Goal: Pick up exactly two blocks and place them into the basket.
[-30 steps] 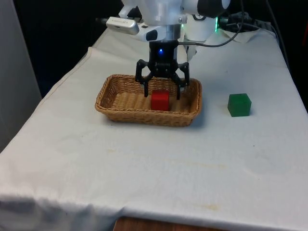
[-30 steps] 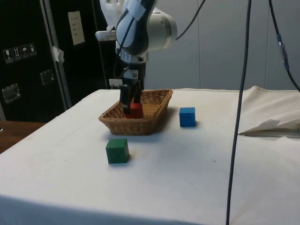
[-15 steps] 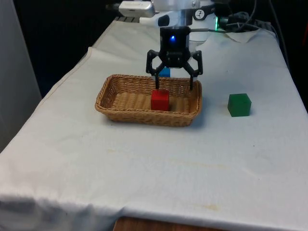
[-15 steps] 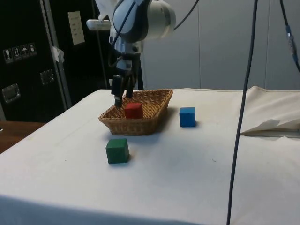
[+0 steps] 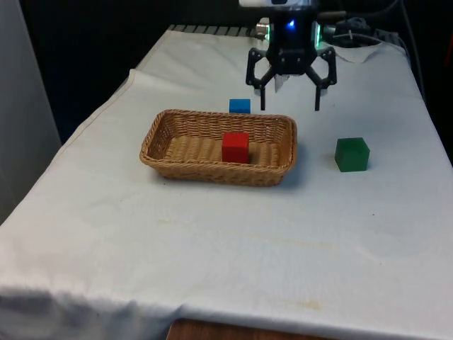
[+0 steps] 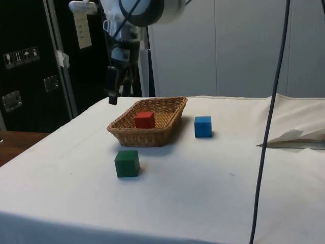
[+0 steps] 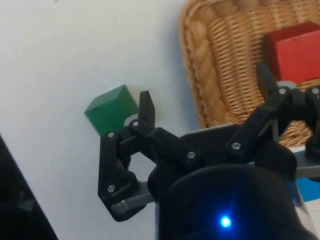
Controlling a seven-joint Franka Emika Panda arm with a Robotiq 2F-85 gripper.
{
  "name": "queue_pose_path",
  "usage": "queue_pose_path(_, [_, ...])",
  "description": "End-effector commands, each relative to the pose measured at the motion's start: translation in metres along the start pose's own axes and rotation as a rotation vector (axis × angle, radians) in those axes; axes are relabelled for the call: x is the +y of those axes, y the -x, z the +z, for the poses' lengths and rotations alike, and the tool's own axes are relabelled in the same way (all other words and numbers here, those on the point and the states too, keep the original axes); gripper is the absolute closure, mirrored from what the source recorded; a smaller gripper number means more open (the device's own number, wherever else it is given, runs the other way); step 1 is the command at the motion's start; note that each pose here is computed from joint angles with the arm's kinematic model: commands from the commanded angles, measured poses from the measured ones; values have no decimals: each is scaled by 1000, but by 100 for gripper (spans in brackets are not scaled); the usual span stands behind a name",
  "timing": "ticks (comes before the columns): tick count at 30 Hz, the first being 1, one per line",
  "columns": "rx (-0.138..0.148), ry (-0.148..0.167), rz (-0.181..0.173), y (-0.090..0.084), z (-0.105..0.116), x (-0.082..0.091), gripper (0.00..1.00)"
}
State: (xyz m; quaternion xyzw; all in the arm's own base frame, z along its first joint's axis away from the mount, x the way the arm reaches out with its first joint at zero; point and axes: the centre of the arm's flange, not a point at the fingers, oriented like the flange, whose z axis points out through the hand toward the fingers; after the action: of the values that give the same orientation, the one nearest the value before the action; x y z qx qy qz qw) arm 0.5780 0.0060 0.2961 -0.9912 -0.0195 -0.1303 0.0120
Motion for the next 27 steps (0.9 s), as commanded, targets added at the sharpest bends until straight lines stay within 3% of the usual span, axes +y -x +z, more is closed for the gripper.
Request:
queue_pose_path(1, [-7, 10, 1, -2, -2, -5, 0])
queue_pose_path(4, [1, -3, -3, -3, -7, -11, 0])
queue_pose_path(5, [-7, 6, -4, -4, -9, -16, 0])
queue_pose_path(12, [-27, -12, -21, -9, -19, -45, 0])
queue_pose_path(14, [-20, -25, -25, -9, -20, -47, 0])
queue_pose_path(22, [-64, -37, -53, -8, -24, -75, 0])
queue_pose_path(24, [-57, -50, -54, -9, -24, -76, 0])
queue_pose_path(25, [-76, -39, -67, -6, -24, -81, 0])
queue_pose_path(27, [-85, -38, -77, -4, -23, -84, 0])
